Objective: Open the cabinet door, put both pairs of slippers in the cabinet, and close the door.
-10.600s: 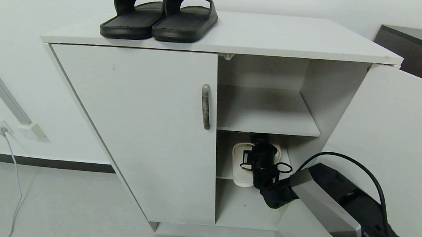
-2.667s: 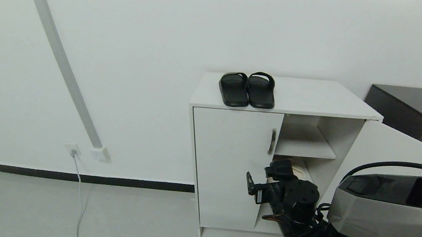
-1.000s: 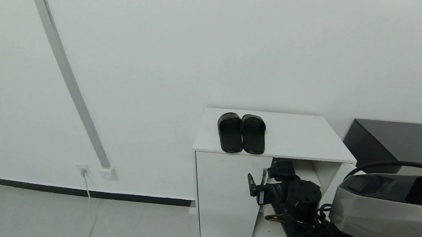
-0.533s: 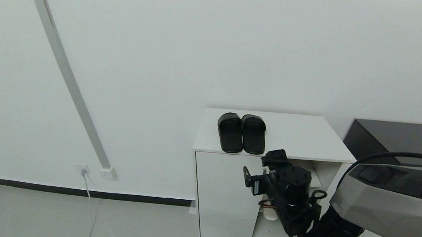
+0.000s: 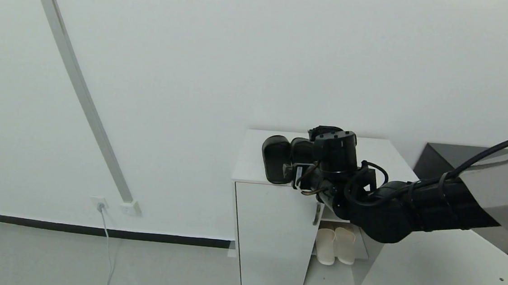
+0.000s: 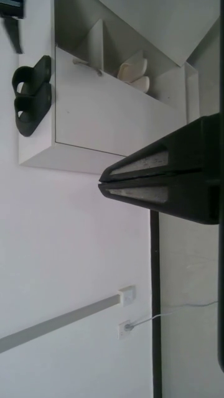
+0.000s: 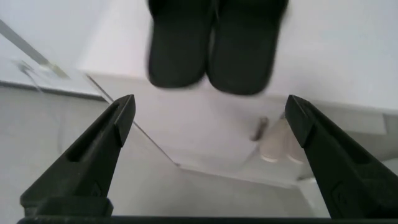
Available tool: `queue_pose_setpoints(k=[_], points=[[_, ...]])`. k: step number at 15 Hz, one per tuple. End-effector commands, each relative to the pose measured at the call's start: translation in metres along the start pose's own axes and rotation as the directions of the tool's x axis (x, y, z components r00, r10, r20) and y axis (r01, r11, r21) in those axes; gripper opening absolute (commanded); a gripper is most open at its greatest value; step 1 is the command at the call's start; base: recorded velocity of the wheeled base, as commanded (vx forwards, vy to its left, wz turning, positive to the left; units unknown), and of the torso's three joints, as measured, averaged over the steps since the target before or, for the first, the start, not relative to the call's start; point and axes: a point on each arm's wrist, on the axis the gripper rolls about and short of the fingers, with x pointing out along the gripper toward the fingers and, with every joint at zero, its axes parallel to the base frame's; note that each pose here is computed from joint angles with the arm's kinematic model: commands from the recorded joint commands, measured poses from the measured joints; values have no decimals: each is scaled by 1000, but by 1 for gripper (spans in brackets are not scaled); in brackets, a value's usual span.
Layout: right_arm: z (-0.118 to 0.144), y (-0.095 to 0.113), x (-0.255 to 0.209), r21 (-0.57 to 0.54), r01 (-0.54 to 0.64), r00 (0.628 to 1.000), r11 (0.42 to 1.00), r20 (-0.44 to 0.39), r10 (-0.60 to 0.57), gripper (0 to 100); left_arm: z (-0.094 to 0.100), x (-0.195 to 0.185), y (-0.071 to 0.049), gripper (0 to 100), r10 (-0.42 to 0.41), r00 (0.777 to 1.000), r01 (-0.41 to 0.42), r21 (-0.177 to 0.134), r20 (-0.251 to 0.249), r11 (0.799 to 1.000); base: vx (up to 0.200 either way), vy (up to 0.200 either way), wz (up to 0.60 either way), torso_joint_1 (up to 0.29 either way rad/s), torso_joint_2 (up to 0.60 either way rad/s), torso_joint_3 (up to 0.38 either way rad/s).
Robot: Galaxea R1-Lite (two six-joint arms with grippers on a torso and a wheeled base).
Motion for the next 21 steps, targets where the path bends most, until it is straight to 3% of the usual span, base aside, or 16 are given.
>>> queue_pose_setpoints(k=[1,15,21], points=[[11,4,-3,17,-11,999,1000,30,11,100,0,0,0,0,0,1000,0,1,-1,1000,0,0,0,0,0,0],[-47,14,22,-33,31,999,999,-33,-32,100,0,0,0,0,0,1000,0,-1,-1,1000,186,0,0,3,2,2],[-69,12,44,-42,51,998,998,-25,-52,100,0,0,0,0,0,1000,0,-1,-1,1000,0,0,0,0,0,0]])
